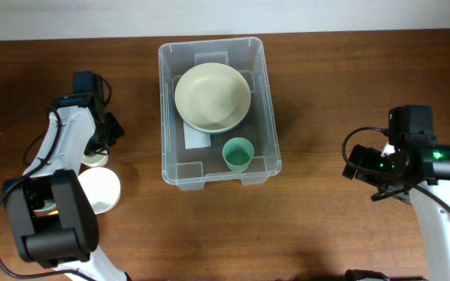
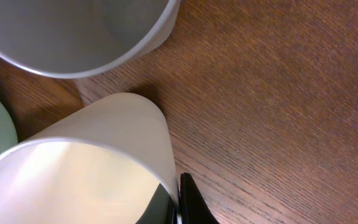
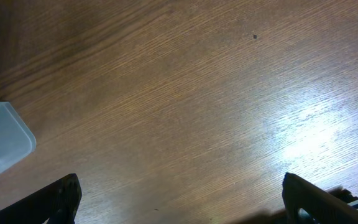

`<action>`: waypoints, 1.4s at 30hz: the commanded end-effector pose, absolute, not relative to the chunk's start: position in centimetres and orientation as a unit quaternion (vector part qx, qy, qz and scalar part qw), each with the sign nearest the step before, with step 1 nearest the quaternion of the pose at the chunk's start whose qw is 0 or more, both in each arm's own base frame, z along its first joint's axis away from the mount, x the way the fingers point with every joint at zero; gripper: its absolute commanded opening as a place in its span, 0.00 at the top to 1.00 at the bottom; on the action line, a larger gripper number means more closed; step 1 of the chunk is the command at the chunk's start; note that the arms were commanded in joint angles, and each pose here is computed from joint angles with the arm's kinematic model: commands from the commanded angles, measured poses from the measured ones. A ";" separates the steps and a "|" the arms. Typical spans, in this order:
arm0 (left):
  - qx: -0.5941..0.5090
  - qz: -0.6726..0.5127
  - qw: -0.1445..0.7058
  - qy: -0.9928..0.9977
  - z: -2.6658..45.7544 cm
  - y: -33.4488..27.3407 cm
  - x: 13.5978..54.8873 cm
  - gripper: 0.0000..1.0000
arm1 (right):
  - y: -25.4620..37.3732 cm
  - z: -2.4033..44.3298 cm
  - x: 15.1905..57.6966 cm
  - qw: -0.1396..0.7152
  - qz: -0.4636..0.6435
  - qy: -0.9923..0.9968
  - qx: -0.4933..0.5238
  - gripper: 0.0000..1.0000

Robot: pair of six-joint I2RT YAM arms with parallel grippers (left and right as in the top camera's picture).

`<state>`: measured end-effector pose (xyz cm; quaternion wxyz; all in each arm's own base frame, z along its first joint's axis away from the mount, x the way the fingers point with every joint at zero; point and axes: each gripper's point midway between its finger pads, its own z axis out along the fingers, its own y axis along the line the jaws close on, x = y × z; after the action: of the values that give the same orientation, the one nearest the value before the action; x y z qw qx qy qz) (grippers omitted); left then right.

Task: Pack container
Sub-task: 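Carry the cream cup into the bin and stack it on the mint cup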

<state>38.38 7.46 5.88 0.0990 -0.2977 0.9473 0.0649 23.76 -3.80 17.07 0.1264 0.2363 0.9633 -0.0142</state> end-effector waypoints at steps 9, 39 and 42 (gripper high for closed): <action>-0.212 -0.033 0.211 0.954 15.4 1.4 42.2 0.99 | -3.8 17.1 23.7 0.128 -0.013 0.964 0.232 0.01; 0.103 -0.139 0.156 0.972 16.0 -29.4 32.7 0.99 | -3.8 17.1 23.8 0.129 -0.013 0.964 0.232 0.01; 0.103 -0.132 0.147 0.975 15.6 -29.1 32.4 0.99 | -3.8 17.1 23.8 0.129 -0.013 0.964 0.232 0.01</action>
<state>32.62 -29.16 15.99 0.1577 0.1097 0.9727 -0.1301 23.79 -3.80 17.08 0.1270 0.2365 0.9632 -0.0139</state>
